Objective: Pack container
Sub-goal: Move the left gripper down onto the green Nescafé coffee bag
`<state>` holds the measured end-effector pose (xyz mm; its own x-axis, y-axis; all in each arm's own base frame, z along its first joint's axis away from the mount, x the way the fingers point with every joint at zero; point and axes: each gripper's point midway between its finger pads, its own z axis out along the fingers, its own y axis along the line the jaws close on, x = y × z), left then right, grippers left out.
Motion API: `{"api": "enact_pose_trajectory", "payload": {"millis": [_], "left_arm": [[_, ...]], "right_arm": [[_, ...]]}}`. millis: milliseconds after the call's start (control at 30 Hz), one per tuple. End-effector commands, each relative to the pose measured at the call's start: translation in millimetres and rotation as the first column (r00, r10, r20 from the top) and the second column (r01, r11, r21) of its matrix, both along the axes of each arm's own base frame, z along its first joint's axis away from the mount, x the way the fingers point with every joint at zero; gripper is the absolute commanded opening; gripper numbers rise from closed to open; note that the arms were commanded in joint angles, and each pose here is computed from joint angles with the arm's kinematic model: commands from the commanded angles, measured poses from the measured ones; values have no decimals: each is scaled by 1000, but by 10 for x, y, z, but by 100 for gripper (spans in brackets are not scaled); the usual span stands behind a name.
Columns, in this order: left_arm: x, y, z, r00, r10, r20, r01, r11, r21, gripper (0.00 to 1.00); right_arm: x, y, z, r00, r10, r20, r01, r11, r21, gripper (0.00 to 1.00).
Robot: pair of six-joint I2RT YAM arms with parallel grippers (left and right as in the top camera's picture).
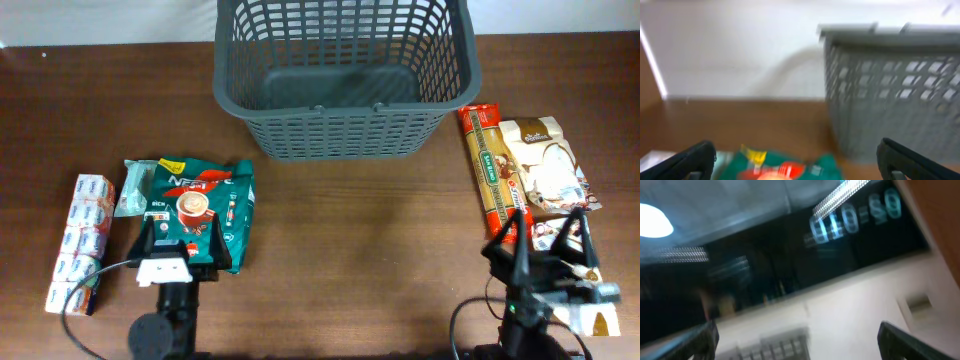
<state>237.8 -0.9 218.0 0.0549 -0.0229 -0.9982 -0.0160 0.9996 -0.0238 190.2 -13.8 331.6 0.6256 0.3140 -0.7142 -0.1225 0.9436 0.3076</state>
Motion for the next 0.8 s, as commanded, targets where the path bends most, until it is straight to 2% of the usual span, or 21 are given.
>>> {"api": "enact_pose_trajectory", "payload": {"millis": [0,267,333,500,767], "left_arm": [[-157,-166,593,988,-99,119,97,995,21,99],[-343,-368,1302,965,-222,141,218,975,46,99],[-352,-418,1436,960,-251,125,247,968,49,99],[-313,-589,1658,937,-347,44,345,938,44,99],[-103,-792,2037,887,-453,-93,455,891,-2,99]], "right_arm": [[-175,124,216,993,53,103,-47,997,-56,99],[-543,339,738,959,160,233,-123,979,-164,99],[-570,379,807,958,178,226,-138,973,-183,99],[-501,494,893,969,228,99,-202,955,-219,99],[-448,507,1188,960,231,-156,-258,949,-182,99]]}}
